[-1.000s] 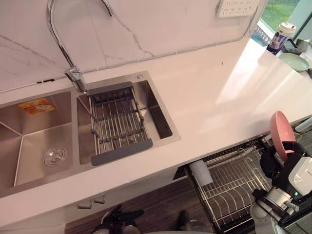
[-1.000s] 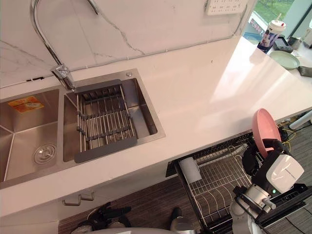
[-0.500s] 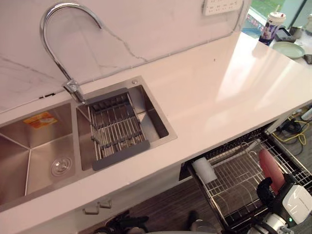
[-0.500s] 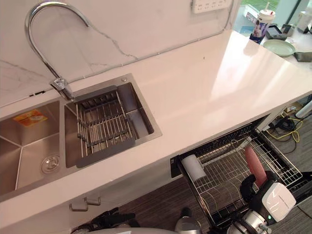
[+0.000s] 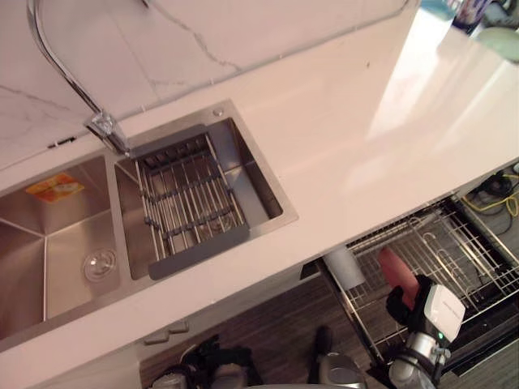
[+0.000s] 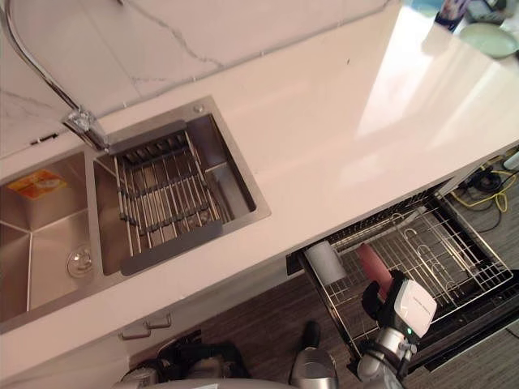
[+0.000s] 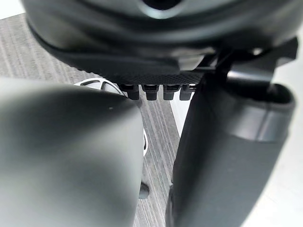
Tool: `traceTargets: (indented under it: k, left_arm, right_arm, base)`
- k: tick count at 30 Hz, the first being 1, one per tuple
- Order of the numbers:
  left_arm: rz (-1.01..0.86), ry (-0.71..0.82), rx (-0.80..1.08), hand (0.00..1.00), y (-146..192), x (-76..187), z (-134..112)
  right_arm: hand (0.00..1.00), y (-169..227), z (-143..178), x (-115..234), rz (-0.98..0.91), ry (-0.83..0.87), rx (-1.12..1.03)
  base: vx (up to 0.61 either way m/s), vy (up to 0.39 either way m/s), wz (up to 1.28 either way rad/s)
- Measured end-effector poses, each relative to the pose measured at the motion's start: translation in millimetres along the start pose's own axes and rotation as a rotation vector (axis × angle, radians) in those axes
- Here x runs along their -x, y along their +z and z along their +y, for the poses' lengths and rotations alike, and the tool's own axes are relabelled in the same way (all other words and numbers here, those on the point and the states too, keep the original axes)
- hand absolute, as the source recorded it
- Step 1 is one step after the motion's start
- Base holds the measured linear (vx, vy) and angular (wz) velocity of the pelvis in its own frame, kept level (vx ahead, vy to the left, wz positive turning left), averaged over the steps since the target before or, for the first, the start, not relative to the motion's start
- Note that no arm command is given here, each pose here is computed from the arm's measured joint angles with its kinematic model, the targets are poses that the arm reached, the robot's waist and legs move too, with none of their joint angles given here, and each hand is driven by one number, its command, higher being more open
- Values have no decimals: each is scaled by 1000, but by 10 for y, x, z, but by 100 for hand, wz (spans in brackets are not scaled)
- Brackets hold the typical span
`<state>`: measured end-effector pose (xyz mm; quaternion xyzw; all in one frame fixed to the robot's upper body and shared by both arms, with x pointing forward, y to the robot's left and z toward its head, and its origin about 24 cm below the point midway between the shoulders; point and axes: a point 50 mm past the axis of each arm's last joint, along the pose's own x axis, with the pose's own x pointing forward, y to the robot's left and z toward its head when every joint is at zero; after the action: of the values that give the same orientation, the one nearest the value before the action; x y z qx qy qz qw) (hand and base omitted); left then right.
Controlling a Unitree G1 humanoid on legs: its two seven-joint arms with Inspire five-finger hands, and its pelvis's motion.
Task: Walk over to the sink, pick up the cup, carry it to the dishwasher, place the cup inside the dishwasher, then close the dishwasher door
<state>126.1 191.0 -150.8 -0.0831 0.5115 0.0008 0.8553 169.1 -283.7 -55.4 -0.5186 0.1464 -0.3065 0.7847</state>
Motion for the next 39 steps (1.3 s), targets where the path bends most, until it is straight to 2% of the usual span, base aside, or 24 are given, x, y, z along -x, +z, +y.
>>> traceTargets:
  k: [4,8,14,18,22,27,34,39]
  left_arm:
    - [-27,-8,-14,100,108,-24,-35]
    - [-53,-18,14,100,182,-36,-54]
    - [-46,-19,25,100,174,-36,-50]
    - [-46,-17,22,100,186,-38,-48]
    - [-51,-18,20,100,205,-42,-52]
    - [-50,-17,-15,100,251,-51,-51]
    - [-50,-4,-44,100,278,-42,3]
    - [-44,16,-58,100,287,-22,87]
  right_arm:
    - [0,160,-110,-261,-105,-23,36]
    - [0,358,-149,-475,-73,-66,-17]
    - [0,433,-232,-587,-177,-32,44]
    - [0,448,-169,-504,-309,26,165]
    - [0,282,-53,-350,-335,96,303]
    - [0,95,-132,-295,-400,53,463]
    - [0,51,-211,-285,-499,39,542]
    - [0,-132,-282,-218,-483,36,577]
  base:
    - [-2,34,5]
    - [-19,37,6]
    - [-35,17,-2]
    - [-45,32,-6]
    - [-9,9,0]
    - [15,20,4]
    - [0,0,0]
    - [0,0,0]
